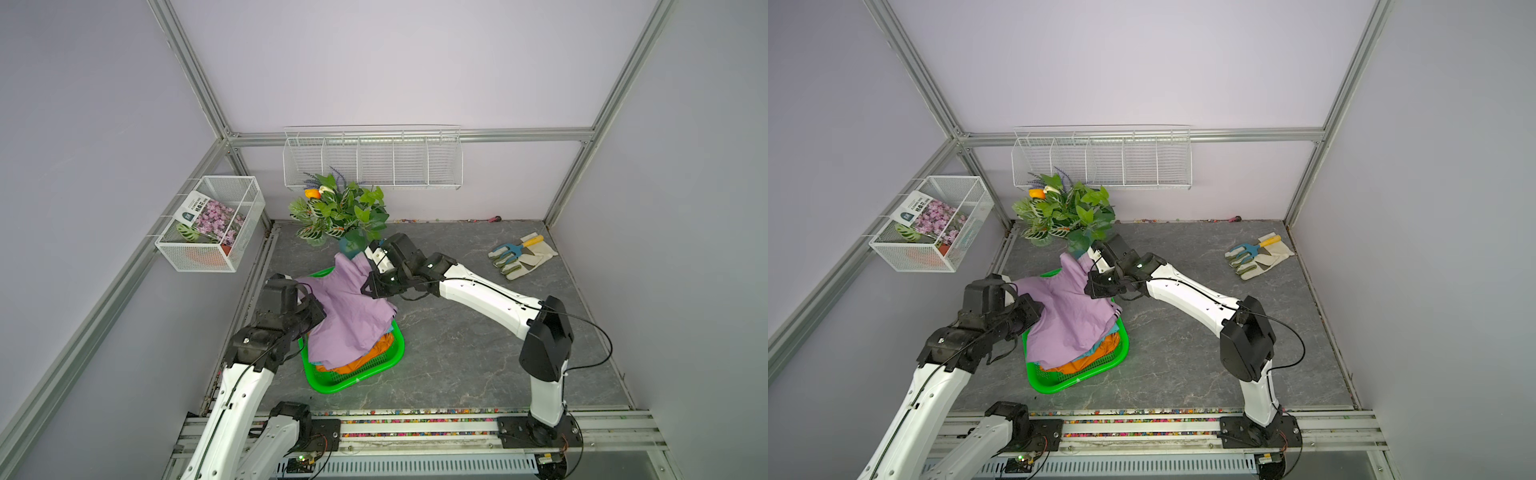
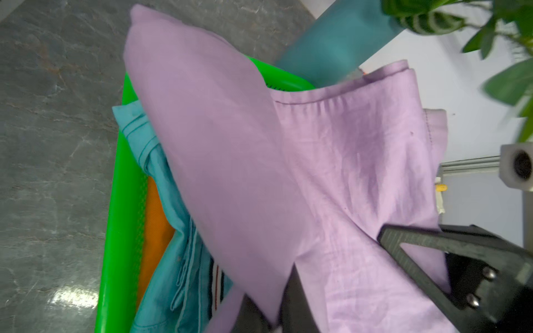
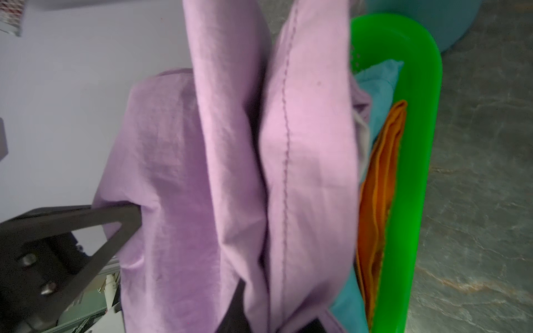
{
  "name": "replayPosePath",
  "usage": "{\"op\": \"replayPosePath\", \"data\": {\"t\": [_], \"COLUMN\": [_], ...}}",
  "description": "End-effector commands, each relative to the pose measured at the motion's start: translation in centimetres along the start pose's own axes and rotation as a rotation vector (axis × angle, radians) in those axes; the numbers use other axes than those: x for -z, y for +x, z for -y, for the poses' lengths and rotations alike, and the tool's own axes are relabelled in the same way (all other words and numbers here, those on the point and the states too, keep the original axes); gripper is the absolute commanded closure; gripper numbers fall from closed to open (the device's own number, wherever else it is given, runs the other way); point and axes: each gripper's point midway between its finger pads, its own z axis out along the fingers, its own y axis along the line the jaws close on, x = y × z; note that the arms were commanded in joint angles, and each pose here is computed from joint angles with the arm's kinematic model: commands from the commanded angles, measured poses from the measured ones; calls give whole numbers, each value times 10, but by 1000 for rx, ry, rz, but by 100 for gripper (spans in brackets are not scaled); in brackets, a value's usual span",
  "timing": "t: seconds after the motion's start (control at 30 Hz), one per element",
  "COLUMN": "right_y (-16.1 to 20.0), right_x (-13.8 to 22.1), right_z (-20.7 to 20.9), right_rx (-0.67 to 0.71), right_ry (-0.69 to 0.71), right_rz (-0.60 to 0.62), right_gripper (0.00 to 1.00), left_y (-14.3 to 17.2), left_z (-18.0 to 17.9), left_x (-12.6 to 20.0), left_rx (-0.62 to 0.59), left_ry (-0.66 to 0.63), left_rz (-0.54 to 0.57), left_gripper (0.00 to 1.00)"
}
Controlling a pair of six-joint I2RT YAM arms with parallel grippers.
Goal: Put the folded long pants in the basket
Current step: Place the long pant in the basket.
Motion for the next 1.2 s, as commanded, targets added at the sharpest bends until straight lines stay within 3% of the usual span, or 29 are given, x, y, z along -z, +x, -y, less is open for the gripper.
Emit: {"op": "replayPosePath", "data": {"t": [0.0,0.13,0.33,0.43,0.53,0.57,0.67,0.7,0.87,0.97,1.07,1.17], "right_y": [10,21,37,46,48,47,37,31,8,0,-6,-8], "right_x": [-5,-23,-35,-43,-48,-47,-39,-33,-3,15,27,26], "right_z": [-7,2,33,42,44,44,40,39,43,55,61,57], "right_rx": [-16,-28,-37,-55,-73,-76,-62,-52,-4,29,28,36], "right_ry": [-42,-27,72,84,73,68,65,71,131,218,242,214], "right_rz": [-23,-64,-83,-101,-97,-93,-59,-36,29,55,77,79], "right_gripper": [100,100,100,93,80,76,62,57,53,49,42,40], "left_y": [-21,-13,25,36,32,28,9,2,-34,-49,-54,-52], "left_z": [-2,-10,-35,-54,-59,-57,-47,-42,-16,8,21,15], "left_x": [3,-4,-36,-42,-38,-35,-25,-21,-10,-6,-4,-1], "left_rx": [-26,-13,59,85,88,83,58,44,-12,-34,-63,-65], "left_ry": [-16,-26,-50,-111,-132,-129,-121,-117,-105,-32,10,-8], "left_rz": [95,72,-34,-37,-2,16,68,84,140,154,155,162], "left_gripper": [100,100,100,100,100,95,54,46,41,42,41,42]}}
